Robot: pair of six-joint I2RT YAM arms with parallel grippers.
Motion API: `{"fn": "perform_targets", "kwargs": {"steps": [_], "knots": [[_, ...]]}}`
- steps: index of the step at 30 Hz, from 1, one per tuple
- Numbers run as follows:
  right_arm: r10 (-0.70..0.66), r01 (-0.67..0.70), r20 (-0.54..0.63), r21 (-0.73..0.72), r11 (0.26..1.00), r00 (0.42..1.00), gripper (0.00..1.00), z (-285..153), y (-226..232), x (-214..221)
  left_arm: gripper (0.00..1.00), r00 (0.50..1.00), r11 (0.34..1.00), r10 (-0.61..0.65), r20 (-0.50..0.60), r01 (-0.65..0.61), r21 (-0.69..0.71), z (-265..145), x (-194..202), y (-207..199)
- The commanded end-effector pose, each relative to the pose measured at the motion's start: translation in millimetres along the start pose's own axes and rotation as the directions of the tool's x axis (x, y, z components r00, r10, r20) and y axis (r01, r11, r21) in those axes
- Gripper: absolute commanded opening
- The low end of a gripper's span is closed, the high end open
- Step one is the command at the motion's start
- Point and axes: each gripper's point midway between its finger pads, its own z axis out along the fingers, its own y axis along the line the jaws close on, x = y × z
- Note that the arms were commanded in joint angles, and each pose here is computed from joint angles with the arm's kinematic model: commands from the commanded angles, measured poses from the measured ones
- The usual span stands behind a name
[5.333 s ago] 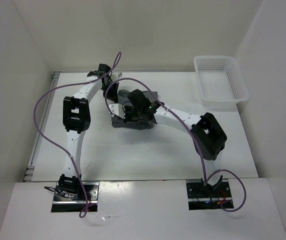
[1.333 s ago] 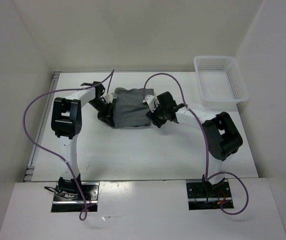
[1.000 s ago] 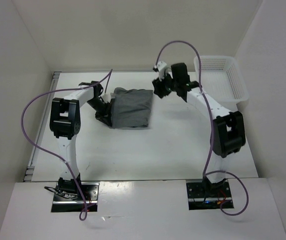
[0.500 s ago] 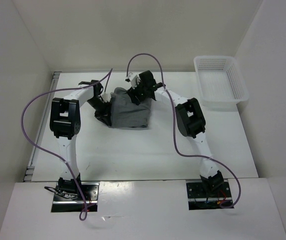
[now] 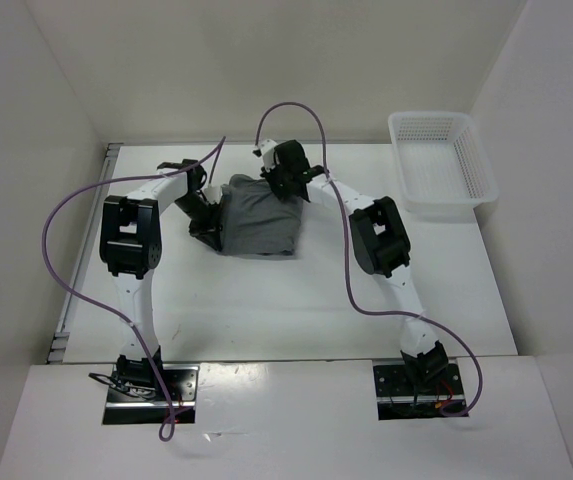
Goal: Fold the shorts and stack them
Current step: Fold the shorts
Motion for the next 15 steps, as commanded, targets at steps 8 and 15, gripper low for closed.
{"fn": "perform_targets", "kwargs": {"steps": [8, 15], "knots": [[0.088, -0.149, 0.208, 0.301, 0.942, 0.974, 0.0, -17.5, -75.4, -68.0, 0.0, 0.999, 0.998, 0.027, 0.021, -0.026, -0.055, -5.6, -6.2, 10.6], [0.052, -0.097, 0.153, 0.306, 0.947, 0.987, 0.0, -4.8, -73.5, -45.2, 0.0, 0.999, 0.998, 0.036, 0.039, -0.034, -0.056, -9.4, -12.2, 9.1]]}}
